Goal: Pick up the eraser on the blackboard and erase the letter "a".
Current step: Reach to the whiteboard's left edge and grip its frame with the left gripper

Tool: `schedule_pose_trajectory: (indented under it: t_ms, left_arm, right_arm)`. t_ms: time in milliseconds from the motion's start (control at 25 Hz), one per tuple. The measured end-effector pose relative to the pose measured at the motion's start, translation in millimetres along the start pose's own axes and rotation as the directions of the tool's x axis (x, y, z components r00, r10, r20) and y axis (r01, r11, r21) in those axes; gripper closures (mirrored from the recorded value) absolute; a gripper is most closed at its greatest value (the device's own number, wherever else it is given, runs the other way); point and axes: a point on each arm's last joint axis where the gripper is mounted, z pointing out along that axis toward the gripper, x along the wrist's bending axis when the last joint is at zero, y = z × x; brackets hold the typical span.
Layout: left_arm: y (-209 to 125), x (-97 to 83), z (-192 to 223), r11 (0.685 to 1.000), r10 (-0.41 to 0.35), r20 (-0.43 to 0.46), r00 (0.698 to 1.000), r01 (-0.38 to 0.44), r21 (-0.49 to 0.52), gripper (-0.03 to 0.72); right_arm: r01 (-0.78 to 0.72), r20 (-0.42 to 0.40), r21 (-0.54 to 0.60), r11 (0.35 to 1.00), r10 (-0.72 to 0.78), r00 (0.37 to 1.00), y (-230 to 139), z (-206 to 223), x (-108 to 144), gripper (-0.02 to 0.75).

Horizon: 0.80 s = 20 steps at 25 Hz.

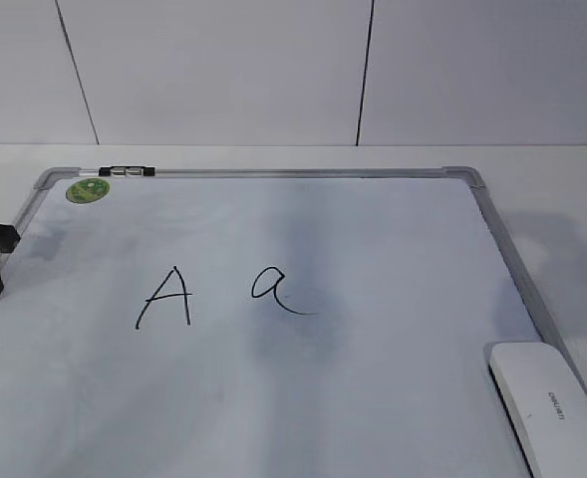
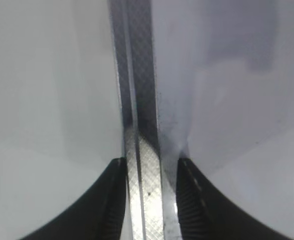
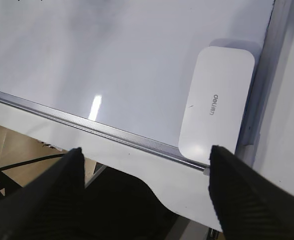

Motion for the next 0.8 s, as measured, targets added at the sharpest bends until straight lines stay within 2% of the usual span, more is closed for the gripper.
schedule_pose_trajectory:
  t_ms: [240, 600, 800]
  left_arm:
    - [-0.3, 1.0, -0.4, 1.000, 0.010, -0.011, 1.000, -0.010, 0.006, 0.511]
    - [-0.5, 1.6, -0.4, 1.000, 0.009, -0.017, 1.000, -0.009, 0.009, 0.561]
    - [0.0, 1.6, -0.8, 1.000, -0.001, -0.018, 1.000, 0.002, 0.007, 0.572]
  right_arm:
    - [0.000, 0.000, 0.000, 1.000, 0.000, 1.000, 0.0, 0.0, 0.0, 0.146]
    - [0.012, 0.031, 0.016, 1.000, -0.012, 0.999, -1.4, 0.0, -2.8, 0.146]
    - [-0.007, -0.022, 0.000, 1.000, 0.007, 1.000, 0.0, -0.1, 2.0, 0.146]
